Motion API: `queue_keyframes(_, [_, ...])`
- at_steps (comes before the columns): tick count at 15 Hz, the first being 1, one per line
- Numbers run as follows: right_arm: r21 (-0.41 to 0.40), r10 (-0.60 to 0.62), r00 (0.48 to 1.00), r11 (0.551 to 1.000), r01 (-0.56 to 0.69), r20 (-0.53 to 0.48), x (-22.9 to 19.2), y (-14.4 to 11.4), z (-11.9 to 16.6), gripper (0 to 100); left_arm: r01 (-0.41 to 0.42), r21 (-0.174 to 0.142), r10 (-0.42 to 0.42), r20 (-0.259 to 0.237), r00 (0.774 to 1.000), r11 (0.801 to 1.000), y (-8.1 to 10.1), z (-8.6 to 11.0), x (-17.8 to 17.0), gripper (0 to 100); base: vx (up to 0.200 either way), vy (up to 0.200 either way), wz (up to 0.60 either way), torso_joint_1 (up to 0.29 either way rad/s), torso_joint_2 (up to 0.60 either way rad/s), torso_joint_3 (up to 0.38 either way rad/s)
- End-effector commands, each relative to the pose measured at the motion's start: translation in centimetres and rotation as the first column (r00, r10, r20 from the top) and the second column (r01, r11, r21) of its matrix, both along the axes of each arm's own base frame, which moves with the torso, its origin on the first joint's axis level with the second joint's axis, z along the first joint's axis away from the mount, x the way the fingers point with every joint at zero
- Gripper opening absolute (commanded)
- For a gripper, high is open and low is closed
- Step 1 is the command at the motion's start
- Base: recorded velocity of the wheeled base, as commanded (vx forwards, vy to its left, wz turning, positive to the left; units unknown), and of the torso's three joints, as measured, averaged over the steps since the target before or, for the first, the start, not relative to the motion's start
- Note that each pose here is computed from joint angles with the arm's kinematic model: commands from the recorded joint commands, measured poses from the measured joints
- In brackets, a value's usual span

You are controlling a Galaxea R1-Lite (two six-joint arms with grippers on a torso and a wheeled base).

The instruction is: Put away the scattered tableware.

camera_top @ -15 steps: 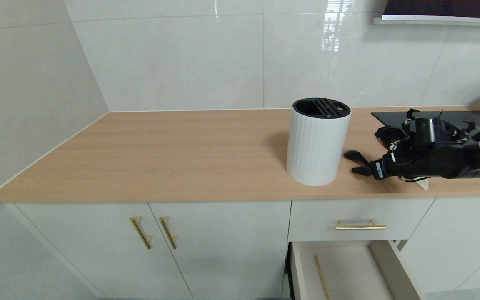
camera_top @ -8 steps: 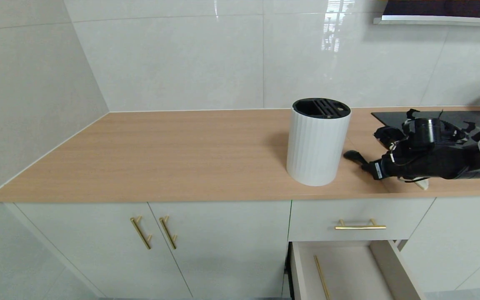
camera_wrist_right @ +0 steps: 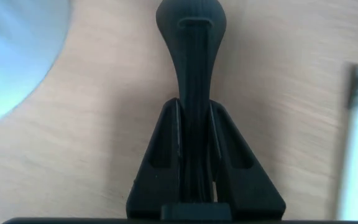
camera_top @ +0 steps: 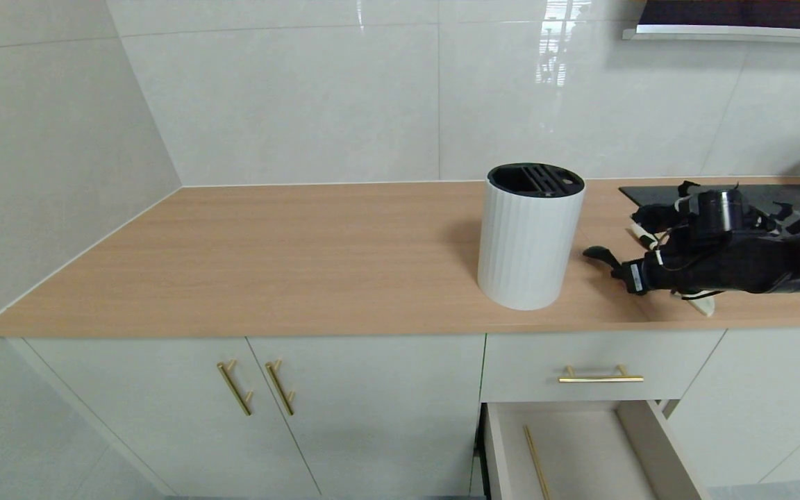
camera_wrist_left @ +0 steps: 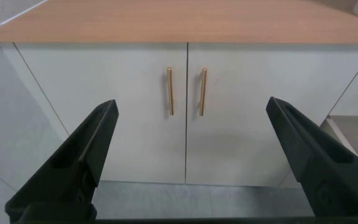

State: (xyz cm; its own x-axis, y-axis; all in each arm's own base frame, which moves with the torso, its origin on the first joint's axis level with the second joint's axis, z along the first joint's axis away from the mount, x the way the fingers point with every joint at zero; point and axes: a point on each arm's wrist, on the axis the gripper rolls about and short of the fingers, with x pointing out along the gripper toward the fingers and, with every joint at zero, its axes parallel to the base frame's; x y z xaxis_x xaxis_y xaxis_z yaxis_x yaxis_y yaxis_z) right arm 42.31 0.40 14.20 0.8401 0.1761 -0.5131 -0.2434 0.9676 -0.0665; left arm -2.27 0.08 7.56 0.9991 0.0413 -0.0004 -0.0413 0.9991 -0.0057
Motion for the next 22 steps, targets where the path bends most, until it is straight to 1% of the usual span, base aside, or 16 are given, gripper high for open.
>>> queue_keyframes(1, [0.057, -0.054, 0.998, 0.997, 0.052, 0.034, -2.3, 0.1, 3.9, 0, 0.0, 0.0, 0.0, -0.001, 1.0, 1.0, 0.0, 0.0, 0.0, 100, 0.0, 0.0, 0.0, 0.0, 0.0, 0.0])
queue_keyframes(2, [0.096, -0.083, 0.996, 0.992, 0.08, 0.02, -3.8, 0.2, 5.2, 0, 0.0, 0.0, 0.0, -0.001, 1.0, 1.0, 0.0, 0.0, 0.0, 100, 0.0, 0.0, 0.0, 0.0, 0.0, 0.0])
queue_keyframes(3, [0.1, -0.085, 0.996, 0.992, 0.082, 0.021, -3.9, 0.2, 5.4, 0, -0.002, 0.0, 0.002, -0.001, 1.0, 1.0, 0.0, 0.0, 0.0, 100, 0.0, 0.0, 0.0, 0.0, 0.0, 0.0])
queue_keyframes(4, [0.141, -0.146, 0.989, 0.979, 0.144, 0.0, -6.3, 0.1, 6.4, 0, -0.002, 0.0, 0.002, -0.001, 1.0, 1.0, 0.0, 0.0, 0.0, 100, 0.0, 0.0, 0.0, 0.0, 0.0, 0.0])
queue_keyframes(7, [0.164, -0.229, 0.973, 0.96, 0.228, -0.013, -10.3, -0.3, 7.1, 0, 0.0, 0.0, 0.0, -0.001, 1.0, 1.0, 0.0, 0.0, 0.0, 100, 0.0, 0.0, 0.0, 0.0, 0.0, 0.0])
queue_keyframes(9, [0.165, -0.235, 0.972, 0.958, 0.234, -0.013, -13.0, -0.2, 7.4, 0, 0.0, 0.0, 0.0, -0.001, 1.0, 1.0, 0.0, 0.0, 0.0, 100, 0.0, 0.0, 0.0, 0.0, 0.0, 0.0])
queue_keyframes(10, [0.164, -0.237, 0.971, 0.958, 0.235, -0.004, -15.5, -0.2, 7.7, 0, 0.0, 0.0, 0.0, -0.001, 1.0, 1.0, 0.0, 0.0, 0.0, 100, 0.0, 0.0, 0.0, 0.0, 0.0, 0.0])
queue_keyframes(11, [0.165, -0.236, 0.972, 0.959, 0.232, 0.004, -17.0, -0.1, 7.8, 0, 0.0, 0.0, 0.0, -0.001, 1.0, 1.0, 0.0, 0.0, 0.0, 100, 0.0, 0.0, 0.0, 0.0, 0.0, 0.0])
queue_keyframes(15, [0.167, -0.229, 0.973, 0.96, 0.224, 0.013, -20.6, -0.1, 7.5, 0, 0.0, 0.0, 0.0, -0.001, 1.0, 1.0, 0.0, 0.0, 0.0, 100, 0.0, 0.0, 0.0, 0.0, 0.0, 0.0])
queue_keyframes(17, [0.159, -0.194, 0.981, 0.968, 0.195, -0.02, -22.2, 0.6, 6.2, 0, -0.002, 0.0, 0.002, -0.001, 1.0, 1.0, 0.0, 0.0, 0.0, 100, 0.0, 0.0, 0.0, 0.0, 0.0, 0.0])
queue_keyframes(22, [0.151, -0.175, 0.984, 0.972, 0.178, -0.032, -22.5, 1.0, 5.6, 0, 0.0, 0.0, 0.0, -0.001, 1.0, 1.0, 0.0, 0.0, 0.0, 100, 0.0, 0.0, 0.0, -0.024, 0.05, 0.029])
